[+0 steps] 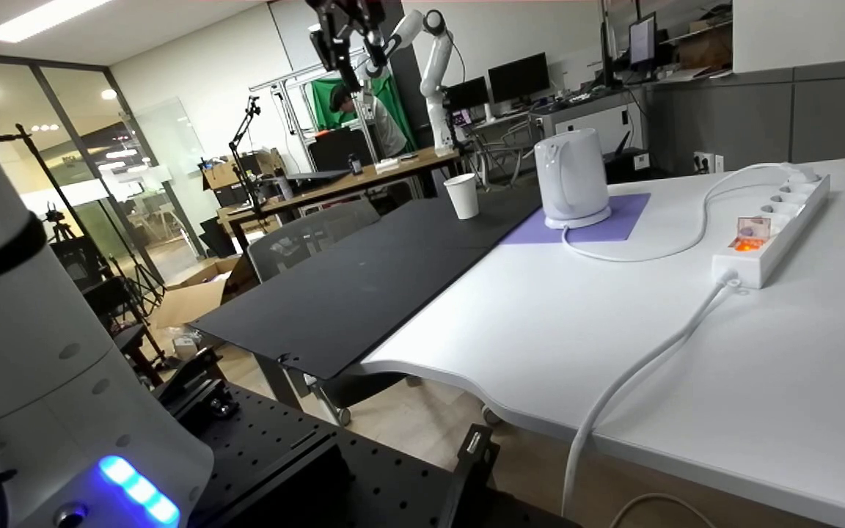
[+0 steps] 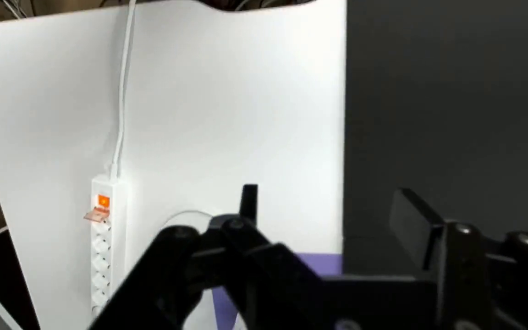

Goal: Turn on the white electric kettle

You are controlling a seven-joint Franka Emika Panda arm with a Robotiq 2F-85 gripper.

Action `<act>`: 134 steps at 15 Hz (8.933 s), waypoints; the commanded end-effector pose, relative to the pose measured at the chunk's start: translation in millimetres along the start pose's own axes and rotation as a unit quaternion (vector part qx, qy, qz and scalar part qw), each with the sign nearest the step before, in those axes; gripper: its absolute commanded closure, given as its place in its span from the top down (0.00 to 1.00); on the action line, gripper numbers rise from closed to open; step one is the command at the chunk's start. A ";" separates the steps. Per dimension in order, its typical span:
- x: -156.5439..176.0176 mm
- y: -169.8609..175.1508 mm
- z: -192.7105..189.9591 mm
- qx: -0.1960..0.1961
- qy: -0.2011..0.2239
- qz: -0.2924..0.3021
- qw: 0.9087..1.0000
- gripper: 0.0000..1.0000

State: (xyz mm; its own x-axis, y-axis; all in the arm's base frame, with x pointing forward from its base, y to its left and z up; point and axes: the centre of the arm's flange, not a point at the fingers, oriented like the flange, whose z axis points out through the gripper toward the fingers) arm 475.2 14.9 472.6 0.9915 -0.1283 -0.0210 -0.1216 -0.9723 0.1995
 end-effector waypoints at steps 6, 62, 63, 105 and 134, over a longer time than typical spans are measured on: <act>160.8 86.6 16.5 0.009 -0.018 0.015 1.000 0.12; 330.9 107.8 185.7 0.108 -0.110 -0.098 0.983 0.00; 331.4 106.7 185.5 0.109 -0.108 -0.099 0.983 0.00; 344.8 93.6 155.1 0.107 -0.021 0.026 0.994 0.00; 336.0 97.6 197.3 0.107 -0.060 0.028 0.992 0.00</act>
State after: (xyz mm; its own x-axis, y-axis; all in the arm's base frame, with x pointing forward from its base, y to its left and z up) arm 764.0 -156.4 286.3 0.9671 -0.1769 -0.1831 -0.1768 -0.9841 0.0169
